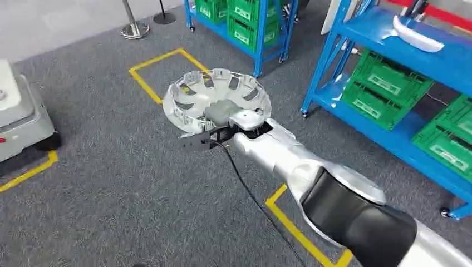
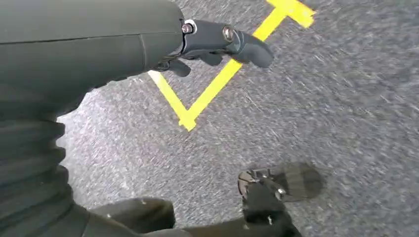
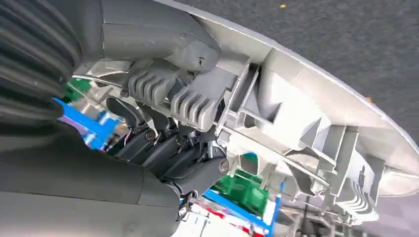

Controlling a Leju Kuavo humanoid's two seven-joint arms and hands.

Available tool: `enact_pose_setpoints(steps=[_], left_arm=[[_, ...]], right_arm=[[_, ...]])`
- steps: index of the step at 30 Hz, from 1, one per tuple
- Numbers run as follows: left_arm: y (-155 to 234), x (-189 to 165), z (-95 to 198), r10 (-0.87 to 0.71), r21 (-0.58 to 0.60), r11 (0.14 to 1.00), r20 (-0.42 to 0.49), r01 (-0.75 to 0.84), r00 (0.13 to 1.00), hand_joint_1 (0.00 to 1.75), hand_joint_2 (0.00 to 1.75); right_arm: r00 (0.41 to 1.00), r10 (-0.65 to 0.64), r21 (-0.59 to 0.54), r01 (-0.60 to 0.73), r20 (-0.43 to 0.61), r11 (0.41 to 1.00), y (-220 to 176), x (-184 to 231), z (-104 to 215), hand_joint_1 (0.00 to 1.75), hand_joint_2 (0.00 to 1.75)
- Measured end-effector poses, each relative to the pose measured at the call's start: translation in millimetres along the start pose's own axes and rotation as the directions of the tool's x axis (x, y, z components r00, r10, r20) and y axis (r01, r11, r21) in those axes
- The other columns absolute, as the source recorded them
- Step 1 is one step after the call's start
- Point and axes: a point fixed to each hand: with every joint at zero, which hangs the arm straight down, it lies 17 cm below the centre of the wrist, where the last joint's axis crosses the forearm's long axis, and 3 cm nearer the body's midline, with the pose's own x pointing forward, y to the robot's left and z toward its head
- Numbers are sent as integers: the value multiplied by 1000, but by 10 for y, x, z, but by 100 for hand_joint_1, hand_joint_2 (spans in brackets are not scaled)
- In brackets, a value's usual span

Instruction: Take the parts from the cabinet and place them on the table.

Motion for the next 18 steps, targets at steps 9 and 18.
enact_pose_setpoints(steps=[9,18], left_arm=[[-13,13,2,1,-2,1000,0,-1,1000,0,175],[-50,13,10,-2,-14,1000,-2,2,1000,0,175]], right_arm=[[1000,5,8,-5,4,1000,27,-6,6,164,175],[1000,22,-8,-22,12,1000,-133,36,-17,164,175]])
